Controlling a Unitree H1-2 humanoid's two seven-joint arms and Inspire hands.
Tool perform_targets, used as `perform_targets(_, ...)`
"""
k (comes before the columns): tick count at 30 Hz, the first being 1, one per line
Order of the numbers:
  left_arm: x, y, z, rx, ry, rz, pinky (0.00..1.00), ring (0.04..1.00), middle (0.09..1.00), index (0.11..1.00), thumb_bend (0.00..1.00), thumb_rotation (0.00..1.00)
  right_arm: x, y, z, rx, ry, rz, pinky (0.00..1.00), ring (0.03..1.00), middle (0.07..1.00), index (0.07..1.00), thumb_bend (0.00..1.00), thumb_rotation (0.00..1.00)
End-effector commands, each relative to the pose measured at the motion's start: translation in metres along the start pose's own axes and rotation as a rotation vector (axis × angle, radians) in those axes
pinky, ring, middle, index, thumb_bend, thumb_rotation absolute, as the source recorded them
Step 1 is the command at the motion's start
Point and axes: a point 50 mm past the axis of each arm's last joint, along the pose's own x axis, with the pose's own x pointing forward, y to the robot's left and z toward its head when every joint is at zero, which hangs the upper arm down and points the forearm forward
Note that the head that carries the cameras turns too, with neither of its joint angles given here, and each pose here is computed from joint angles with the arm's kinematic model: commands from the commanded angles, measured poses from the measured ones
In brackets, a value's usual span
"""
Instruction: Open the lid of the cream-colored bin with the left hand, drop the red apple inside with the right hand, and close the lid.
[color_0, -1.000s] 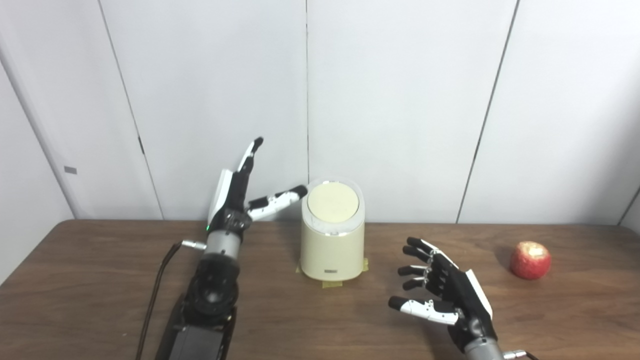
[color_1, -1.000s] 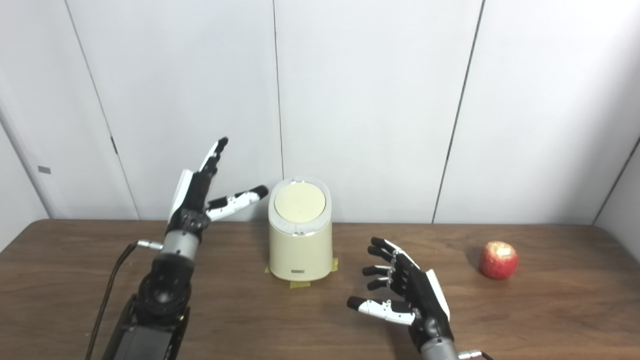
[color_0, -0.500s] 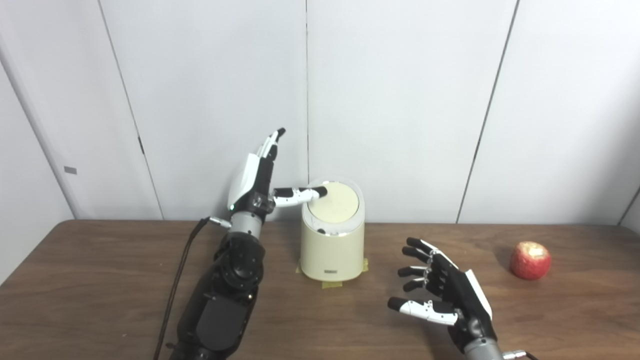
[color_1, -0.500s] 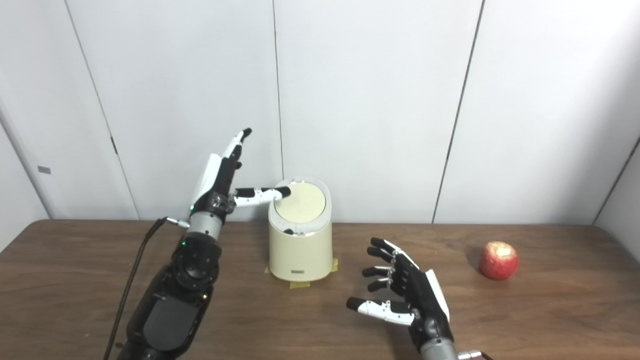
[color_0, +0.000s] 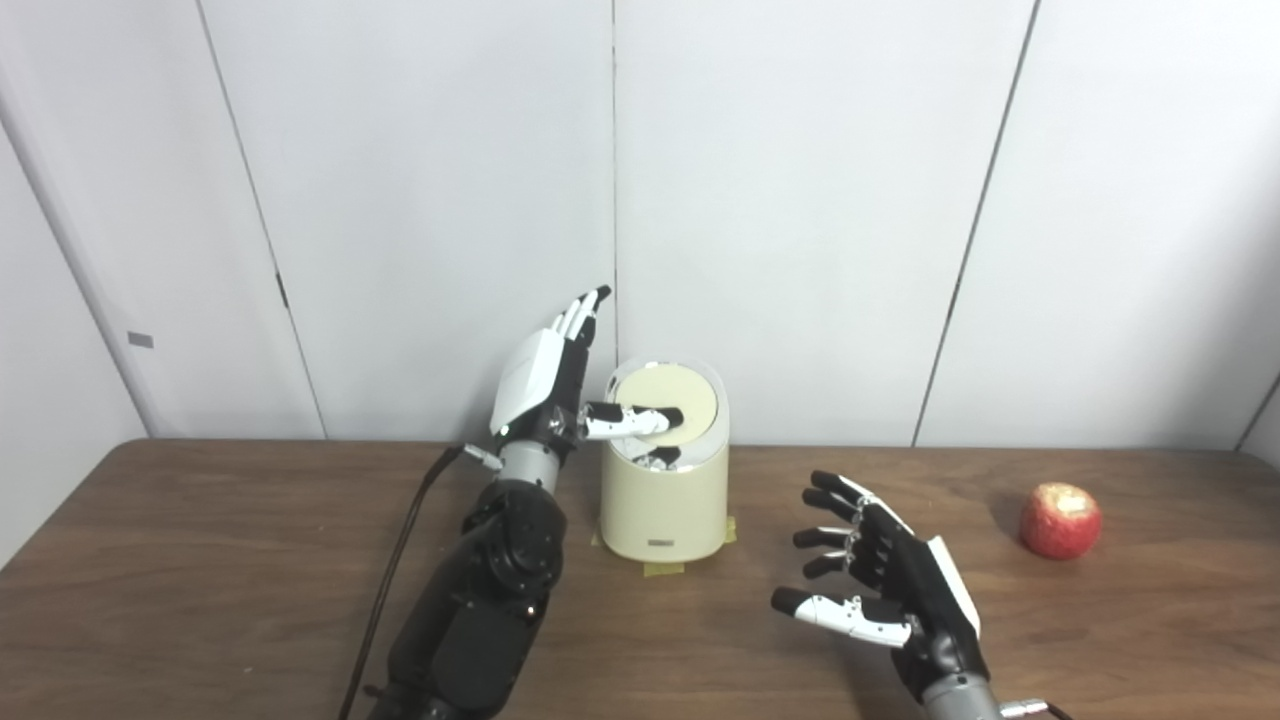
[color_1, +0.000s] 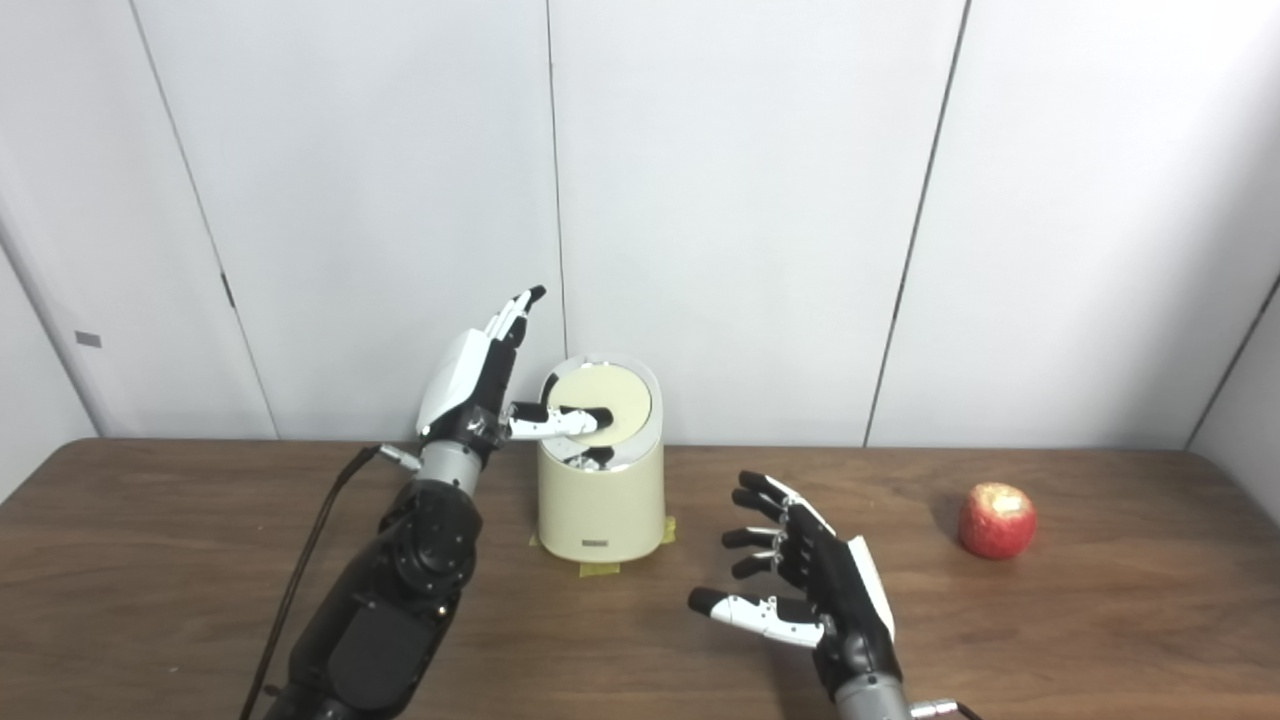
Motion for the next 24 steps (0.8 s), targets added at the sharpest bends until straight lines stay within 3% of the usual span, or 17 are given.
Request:
perform_targets(1, 0.0207, 0.0192, 0.0248, 0.058, -0.078, 0.076, 0.91, 1.0, 1.0, 1.0, 0.96, 0.21, 0.011, 0.0033, 0.0235, 0.027, -0.103, -0.003, 0.51, 0.65, 0.803, 0.802, 0.8, 0.14)
perform_targets(8, 0.0228, 0.0168, 0.0194, 0.172, -0.072, 0.063, 0.9, 1.0, 1.0, 1.0, 0.96, 0.12, 0.0116, 0.0036, 0.0248, 0.032, -0.11, 0.0, 0.53, 0.652, 0.804, 0.805, 0.8, 0.14)
perform_targets(14, 0.0217, 0.0192, 0.0198, 0.346, -0.078, 0.06, 0.86, 1.0, 1.0, 1.0, 0.91, 0.01, 0.0116, 0.0036, 0.0263, 0.016, -0.115, 0.0, 0.52, 0.641, 0.802, 0.804, 0.81, 0.17)
perform_targets(24, 0.0188, 0.0251, 0.0186, 0.488, -0.083, 0.067, 0.82, 0.991, 1.0, 1.0, 0.88, 0.0, 0.0125, 0.0015, 0.0256, 0.018, -0.118, 0.001, 0.52, 0.641, 0.801, 0.802, 0.81, 0.16)
